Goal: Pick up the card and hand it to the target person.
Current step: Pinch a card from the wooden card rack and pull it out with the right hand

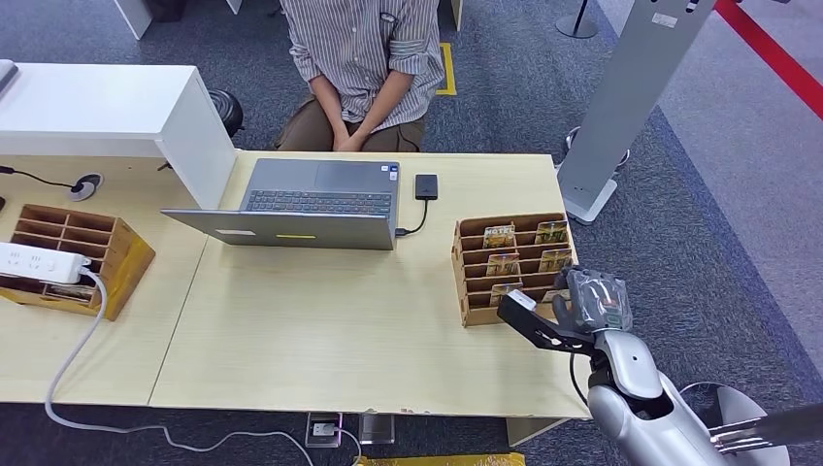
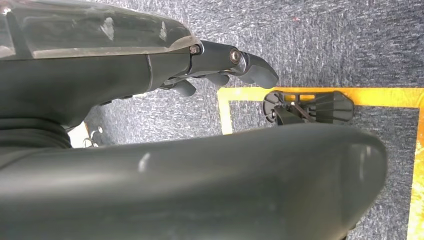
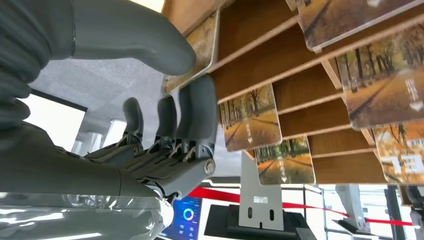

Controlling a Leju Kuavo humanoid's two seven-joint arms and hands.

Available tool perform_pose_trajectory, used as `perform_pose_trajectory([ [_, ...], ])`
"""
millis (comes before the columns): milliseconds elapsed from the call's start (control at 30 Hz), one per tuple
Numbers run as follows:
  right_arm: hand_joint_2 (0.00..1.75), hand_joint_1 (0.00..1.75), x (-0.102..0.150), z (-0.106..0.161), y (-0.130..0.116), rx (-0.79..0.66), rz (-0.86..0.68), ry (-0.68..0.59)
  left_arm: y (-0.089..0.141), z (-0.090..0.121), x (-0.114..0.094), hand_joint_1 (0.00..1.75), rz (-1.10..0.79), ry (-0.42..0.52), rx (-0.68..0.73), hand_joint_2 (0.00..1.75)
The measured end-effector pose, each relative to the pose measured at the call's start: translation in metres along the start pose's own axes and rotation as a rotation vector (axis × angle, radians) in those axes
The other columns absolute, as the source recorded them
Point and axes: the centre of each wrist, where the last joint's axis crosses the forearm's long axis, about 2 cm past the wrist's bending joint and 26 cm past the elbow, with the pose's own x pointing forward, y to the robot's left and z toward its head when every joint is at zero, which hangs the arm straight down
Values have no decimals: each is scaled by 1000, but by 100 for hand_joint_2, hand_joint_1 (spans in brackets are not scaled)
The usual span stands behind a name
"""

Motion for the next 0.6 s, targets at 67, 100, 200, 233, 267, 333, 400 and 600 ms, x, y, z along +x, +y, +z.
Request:
perform_pose_trajectory([
  [67,175,108,0,0,0,1,0,1,0,0,0,0,0,0,0,0],
  [100,175,104,0,0,0,1,0,1,0,0,0,0,0,0,0,0],
  [200,175,106,-1,0,0,1,1,2,0,0,0,0,0,0,0,0],
  [233,175,109,-1,0,0,1,1,2,0,0,0,0,0,0,0,0],
  [267,175,111,-1,0,0,2,1,2,0,0,0,0,0,0,0,0],
  [333,175,114,-1,0,0,2,1,2,0,0,0,0,0,0,0,0],
  [400,175,122,-1,0,0,2,1,2,0,0,0,0,0,0,0,0],
  [600,175,135,-1,0,0,1,1,1,0,0,0,0,-1,-5,-5,175],
])
